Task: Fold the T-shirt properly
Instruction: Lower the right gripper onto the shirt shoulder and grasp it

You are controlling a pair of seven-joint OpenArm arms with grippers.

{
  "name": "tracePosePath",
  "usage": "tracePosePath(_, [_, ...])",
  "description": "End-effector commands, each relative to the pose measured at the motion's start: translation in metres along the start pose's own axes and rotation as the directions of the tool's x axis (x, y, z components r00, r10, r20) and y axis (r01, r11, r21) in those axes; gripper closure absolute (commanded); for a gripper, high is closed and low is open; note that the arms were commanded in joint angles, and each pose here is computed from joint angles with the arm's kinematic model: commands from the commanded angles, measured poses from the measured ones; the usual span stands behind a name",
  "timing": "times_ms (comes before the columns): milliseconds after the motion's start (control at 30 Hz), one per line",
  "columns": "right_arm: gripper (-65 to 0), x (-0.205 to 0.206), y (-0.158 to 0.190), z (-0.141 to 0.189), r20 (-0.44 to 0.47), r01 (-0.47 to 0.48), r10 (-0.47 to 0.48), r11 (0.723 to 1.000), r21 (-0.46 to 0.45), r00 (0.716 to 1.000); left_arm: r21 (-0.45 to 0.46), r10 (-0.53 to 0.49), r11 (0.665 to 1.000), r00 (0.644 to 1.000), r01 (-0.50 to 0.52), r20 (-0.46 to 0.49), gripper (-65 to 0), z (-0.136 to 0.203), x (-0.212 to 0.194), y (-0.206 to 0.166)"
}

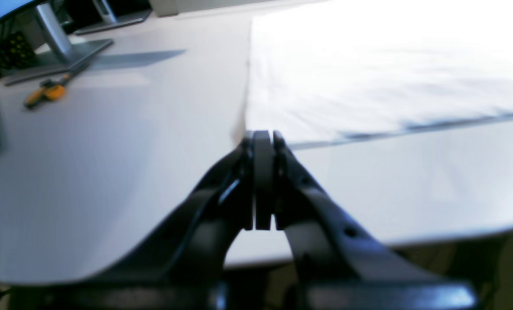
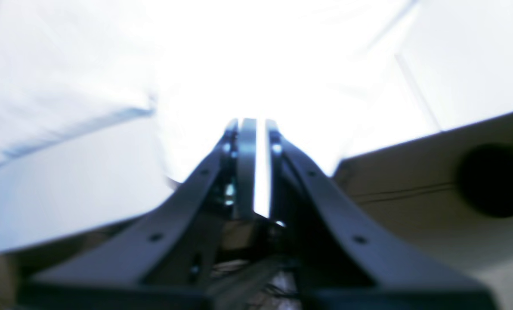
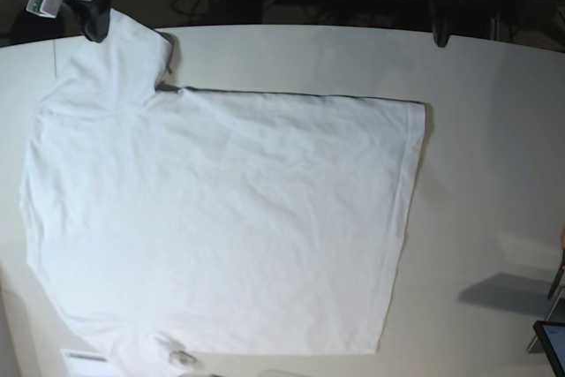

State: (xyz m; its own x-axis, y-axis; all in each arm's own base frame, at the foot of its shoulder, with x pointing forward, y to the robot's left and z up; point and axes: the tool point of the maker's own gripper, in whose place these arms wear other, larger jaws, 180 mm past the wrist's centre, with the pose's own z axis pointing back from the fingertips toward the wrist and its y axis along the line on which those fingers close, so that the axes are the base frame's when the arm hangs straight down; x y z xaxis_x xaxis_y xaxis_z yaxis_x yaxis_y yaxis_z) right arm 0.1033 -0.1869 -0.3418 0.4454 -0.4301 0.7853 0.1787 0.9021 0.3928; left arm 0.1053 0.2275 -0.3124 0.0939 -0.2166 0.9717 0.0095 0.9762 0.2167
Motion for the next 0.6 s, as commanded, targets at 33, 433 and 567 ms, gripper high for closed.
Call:
tracePosePath(33, [-17.7, 0.018, 0.001, -0.001, 0.04, 0.047, -0.049, 0.998, 0.043, 0.998, 0.006, -0.015, 1.0, 1.0, 0.014, 0.025, 0.0, -0.007, 0.012, 0.006])
tracePosePath(433, [-34.1, 0.025, -0.029, -0.022, -0.047, 0.306, -0.305, 0.951, 0.03, 0.951, 0.006, -0.028, 1.0, 0.999, 0.028, 0.023, 0.0, -0.02, 0.006, 0.01])
tracePosePath(567, [-34.1, 0.019, -0.044, -0.029, -0.069, 0.311, -0.31, 0.95, -0.005, 0.948, 0.011, -0.025, 1.0, 1.0, 0.025, 0.002, 0.0, -0.02, -0.004, 0.011])
